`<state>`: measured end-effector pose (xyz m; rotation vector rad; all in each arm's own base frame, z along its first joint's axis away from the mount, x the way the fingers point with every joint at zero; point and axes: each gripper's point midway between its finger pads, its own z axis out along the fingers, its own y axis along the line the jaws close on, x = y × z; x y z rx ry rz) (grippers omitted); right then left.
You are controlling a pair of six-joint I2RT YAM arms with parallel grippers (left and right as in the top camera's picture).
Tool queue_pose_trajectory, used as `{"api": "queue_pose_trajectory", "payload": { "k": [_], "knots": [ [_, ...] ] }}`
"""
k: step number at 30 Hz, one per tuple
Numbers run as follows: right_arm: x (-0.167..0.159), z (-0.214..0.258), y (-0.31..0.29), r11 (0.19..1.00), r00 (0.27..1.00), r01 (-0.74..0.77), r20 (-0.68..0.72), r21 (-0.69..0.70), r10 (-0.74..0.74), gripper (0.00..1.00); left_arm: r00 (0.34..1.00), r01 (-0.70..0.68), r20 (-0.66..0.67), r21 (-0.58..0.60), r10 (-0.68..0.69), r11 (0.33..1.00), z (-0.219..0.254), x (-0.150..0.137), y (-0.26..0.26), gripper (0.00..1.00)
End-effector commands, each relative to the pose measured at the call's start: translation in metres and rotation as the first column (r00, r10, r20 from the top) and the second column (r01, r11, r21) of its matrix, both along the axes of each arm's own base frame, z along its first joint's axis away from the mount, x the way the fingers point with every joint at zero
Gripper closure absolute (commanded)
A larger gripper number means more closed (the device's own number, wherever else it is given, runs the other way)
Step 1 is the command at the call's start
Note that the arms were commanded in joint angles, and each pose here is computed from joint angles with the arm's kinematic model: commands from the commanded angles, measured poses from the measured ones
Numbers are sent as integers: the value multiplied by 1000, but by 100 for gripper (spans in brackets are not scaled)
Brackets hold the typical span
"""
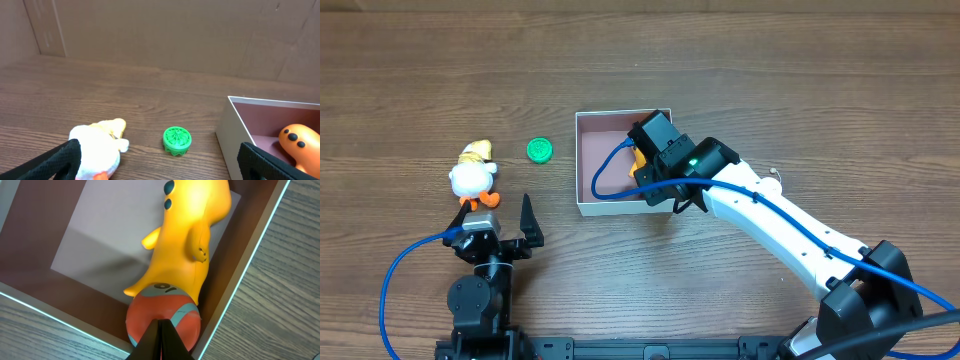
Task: Pack container
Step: 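Lower the ball beside the dinosaur and open the right gripper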
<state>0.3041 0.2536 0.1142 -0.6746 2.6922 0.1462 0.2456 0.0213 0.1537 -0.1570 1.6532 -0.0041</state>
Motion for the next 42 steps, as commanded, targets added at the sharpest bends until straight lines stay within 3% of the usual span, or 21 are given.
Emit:
{"api": "queue_pose_trajectory", "payload": {
  "k": [1,15,42],
  "knots": [
    [2,1,1,1000,1000,-1,12,-2,1,96,1000,9,7,-10,-9,1000,1,0,-1,0],
    [-3,-37,3,999,996,-2,-84,-46,-1,96,1000,10,8,-10,-10,1000,1,0,-2,0],
    [-13,-60,-6,998,993,22,-115,-64,-29,95,1000,9,8,-10,-9,1000,1,0,-1,0]
  ]
}}
